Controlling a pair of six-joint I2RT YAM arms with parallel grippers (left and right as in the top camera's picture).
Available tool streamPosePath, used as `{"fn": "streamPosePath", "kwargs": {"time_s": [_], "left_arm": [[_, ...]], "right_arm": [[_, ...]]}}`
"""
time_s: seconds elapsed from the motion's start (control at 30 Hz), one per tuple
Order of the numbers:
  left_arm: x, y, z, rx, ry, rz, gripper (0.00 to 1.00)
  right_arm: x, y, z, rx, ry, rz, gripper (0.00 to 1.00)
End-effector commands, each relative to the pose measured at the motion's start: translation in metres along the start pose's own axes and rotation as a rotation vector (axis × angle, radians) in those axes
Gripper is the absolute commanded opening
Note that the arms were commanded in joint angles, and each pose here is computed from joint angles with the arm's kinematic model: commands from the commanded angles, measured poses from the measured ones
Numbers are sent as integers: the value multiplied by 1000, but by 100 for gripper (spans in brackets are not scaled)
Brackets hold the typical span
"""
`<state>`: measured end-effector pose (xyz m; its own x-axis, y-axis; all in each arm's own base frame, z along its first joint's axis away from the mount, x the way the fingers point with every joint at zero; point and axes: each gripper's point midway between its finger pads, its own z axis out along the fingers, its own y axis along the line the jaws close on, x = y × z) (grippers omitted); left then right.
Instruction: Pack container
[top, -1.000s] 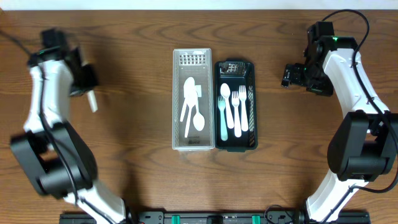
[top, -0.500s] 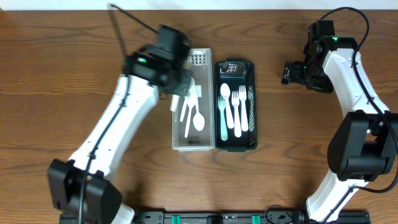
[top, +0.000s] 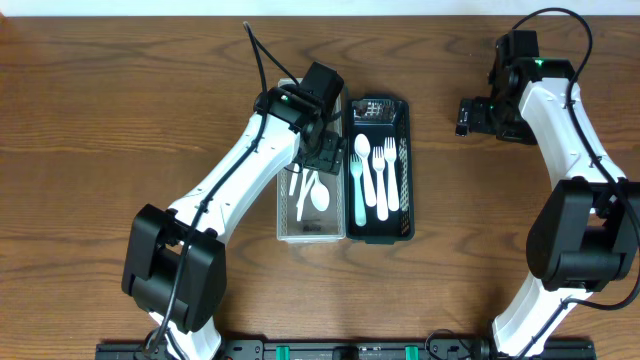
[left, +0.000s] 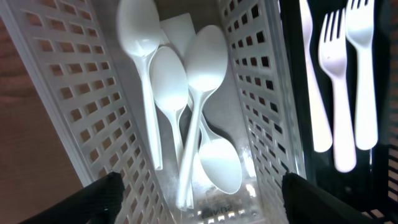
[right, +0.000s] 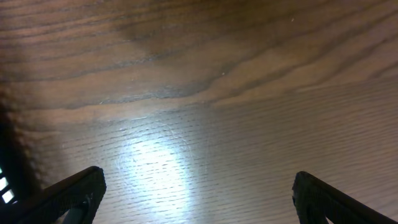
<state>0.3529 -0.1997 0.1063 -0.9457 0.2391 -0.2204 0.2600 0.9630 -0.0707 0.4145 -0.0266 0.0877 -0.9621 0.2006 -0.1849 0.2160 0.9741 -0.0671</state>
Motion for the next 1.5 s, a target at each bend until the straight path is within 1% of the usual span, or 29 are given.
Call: {"fn": "streamPosePath", "kwargs": {"time_s": [0.0,0.1,0.13,0.17,0.3,0.37,0.43,0.5,0.53,0.63,0.67,0.83,0.97,1.03,1.17,1.27,1.33,1.47], "left_arm": [[-15,7,-21,-8,-77,-13,87],[-38,32,-55,-91,-203,-13,91],[-48,45,-70,-135,-263,-13,96],[-57,57,-83,-177,-320,-27,98],[-92,122,-132,-358,-546,-163,98],[-97,153,-141,-411,-584,-231,98],[-93,178,-143,-430,-577,-281,98],[-85,196,-140,-415,-544,-315,98],[-82,200,-138,-377,-532,-328,98],[-76,200,-133,-176,-510,-352,98],[-73,203,-135,-144,-512,-364,98],[-45,229,-155,-159,-550,-439,98],[-21,224,-172,-170,-635,-442,98],[-8,216,-176,-172,-672,-430,98],[23,191,-178,-172,-769,-381,98],[45,164,-174,-182,-839,-265,98],[62,152,-167,-210,-862,-204,98],[94,138,-147,-200,-871,-165,98]], "right_arm": [[-3,-5,4,22,-10,-14,99],[-26,-2,2,9,-105,-2,99],[-39,0,0,-1,-155,4,99],[-48,3,-3,-15,-194,7,99],[-102,22,-22,-102,-425,17,99],[-120,24,-34,-92,-513,1,99],[-127,21,-45,-49,-560,-20,99],[-126,13,-59,4,-583,-18,99],[-124,10,-67,16,-589,-15,99],[-112,2,-99,33,-606,-26,99],[-107,-2,-109,42,-606,-23,99],[-72,-10,-154,9,-610,-27,99],[-37,-20,-179,0,-660,-17,99],[-21,-23,-183,-4,-679,-15,99],[28,-25,-178,-18,-701,-29,99],[64,-20,-167,-38,-711,-55,99],[88,-16,-159,-54,-709,-81,99],[126,-8,-143,-109,-712,-82,99]]}}
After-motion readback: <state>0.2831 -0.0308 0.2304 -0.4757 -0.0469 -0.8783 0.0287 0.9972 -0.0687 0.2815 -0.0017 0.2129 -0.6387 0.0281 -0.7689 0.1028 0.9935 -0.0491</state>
